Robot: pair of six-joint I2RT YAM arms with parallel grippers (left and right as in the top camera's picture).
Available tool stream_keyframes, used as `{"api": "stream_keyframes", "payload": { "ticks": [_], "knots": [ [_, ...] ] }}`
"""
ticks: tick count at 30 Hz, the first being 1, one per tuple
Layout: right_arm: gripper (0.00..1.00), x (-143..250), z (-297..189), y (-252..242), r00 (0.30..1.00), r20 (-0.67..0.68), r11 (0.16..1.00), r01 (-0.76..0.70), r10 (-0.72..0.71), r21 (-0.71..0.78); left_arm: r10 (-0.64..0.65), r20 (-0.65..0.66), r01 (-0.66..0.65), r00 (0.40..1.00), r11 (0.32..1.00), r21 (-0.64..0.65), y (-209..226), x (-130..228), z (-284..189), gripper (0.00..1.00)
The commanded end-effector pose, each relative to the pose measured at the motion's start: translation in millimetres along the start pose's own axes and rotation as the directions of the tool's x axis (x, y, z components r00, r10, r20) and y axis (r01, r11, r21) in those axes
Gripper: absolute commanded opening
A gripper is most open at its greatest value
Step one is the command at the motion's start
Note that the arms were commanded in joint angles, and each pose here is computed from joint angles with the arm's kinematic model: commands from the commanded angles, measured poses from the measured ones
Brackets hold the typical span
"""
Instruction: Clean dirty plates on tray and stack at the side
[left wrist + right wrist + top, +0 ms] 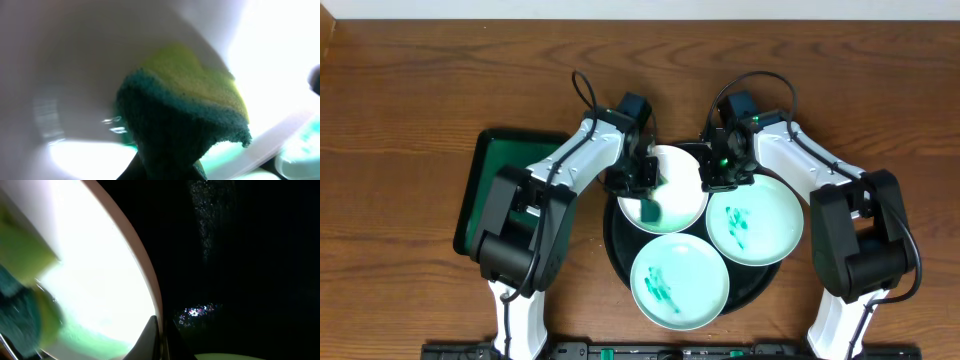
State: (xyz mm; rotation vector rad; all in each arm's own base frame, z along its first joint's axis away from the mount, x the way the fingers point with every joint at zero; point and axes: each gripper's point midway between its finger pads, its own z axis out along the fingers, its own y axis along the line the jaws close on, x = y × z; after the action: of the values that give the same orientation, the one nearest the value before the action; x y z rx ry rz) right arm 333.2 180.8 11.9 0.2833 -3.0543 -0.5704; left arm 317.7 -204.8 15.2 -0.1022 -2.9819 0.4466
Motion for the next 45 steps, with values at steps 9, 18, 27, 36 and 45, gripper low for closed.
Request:
{"api": "stream_keyframes", "payload": {
  "ticks": [9, 18, 27, 36, 45],
  "knots": [
    [0.01, 7, 3, 1, 0.999, -0.028, 1.0, 0.018, -0.018, -0.005, 0.069, 0.156, -0.006, 0.985, 0.928, -0.373, 50, -35, -20, 0.07],
    [0.01, 7, 3, 1, 0.999, -0.028, 1.0, 0.018, -0.018, -0.005, 0.303, 0.058, -0.27, 0.951, 0.907, -0.322, -26, 1, 9, 0.07],
    [0.01, 8, 3, 2, 0.999, -0.034, 1.0, 0.018, -0.018, -0.005, 0.333, 0.056, -0.318, 0.941, 0.93, -0.185, -70, 18, 23, 0.07],
    [0.01, 15, 3, 1, 0.998, -0.059, 1.0, 0.03, -0.03, -0.002, 0.12, 0.163, -0.106, 0.979, 0.99, -0.091, -42, -27, 5, 0.08],
    [0.01, 17, 2, -1, 0.997, -0.07, 1.0, 0.025, -0.025, 0.004, -0.14, 0.219, 0.132, 0.966, 0.99, 0.049, -4, -63, -17, 0.07]
  ]
}}
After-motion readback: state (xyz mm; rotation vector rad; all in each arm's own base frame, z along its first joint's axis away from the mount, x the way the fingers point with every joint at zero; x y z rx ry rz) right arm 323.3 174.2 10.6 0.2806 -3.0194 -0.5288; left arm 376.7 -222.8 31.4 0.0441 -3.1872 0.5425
